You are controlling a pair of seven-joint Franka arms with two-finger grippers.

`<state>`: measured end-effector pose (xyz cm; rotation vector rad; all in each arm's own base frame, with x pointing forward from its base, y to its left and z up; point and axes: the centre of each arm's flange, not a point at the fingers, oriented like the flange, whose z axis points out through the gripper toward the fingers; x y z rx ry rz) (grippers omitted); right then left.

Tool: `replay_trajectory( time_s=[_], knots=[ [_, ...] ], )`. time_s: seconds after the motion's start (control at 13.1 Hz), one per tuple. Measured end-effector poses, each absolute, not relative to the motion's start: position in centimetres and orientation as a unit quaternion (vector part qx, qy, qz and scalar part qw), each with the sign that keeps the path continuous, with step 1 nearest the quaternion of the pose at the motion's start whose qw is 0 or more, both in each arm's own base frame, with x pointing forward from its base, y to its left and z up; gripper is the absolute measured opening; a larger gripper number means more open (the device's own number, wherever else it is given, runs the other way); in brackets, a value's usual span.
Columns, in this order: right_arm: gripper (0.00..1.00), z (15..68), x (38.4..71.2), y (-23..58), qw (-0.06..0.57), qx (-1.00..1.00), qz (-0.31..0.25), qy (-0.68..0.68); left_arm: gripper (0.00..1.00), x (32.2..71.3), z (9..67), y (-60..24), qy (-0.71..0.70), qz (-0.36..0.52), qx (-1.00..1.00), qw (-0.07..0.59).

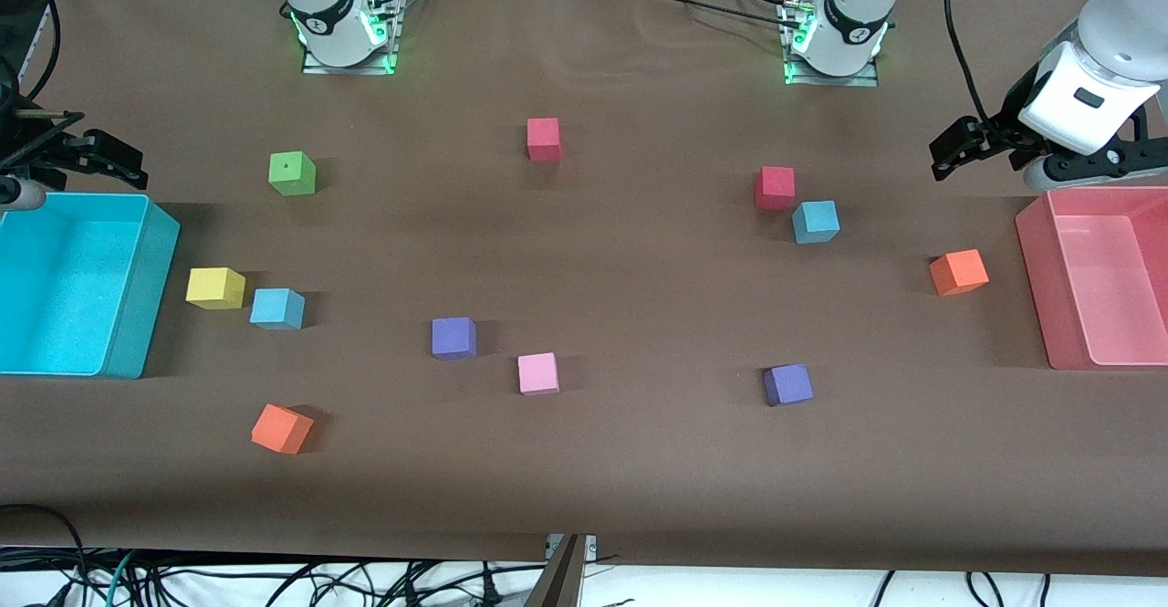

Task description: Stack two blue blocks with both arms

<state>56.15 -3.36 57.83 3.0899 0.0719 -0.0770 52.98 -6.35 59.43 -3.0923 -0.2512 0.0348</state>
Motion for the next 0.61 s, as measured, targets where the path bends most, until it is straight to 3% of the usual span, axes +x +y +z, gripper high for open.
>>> replay_trajectory(
  time_s=[0.61],
  knots=[
    [1.0, 57.95, 56.07, -3.1, 0.025, 0.999, -0.019, 0.026, 1.0, 52.96, 59.4, -6.34, -0.081, 0.012, -0.996, 0.02]
  ],
)
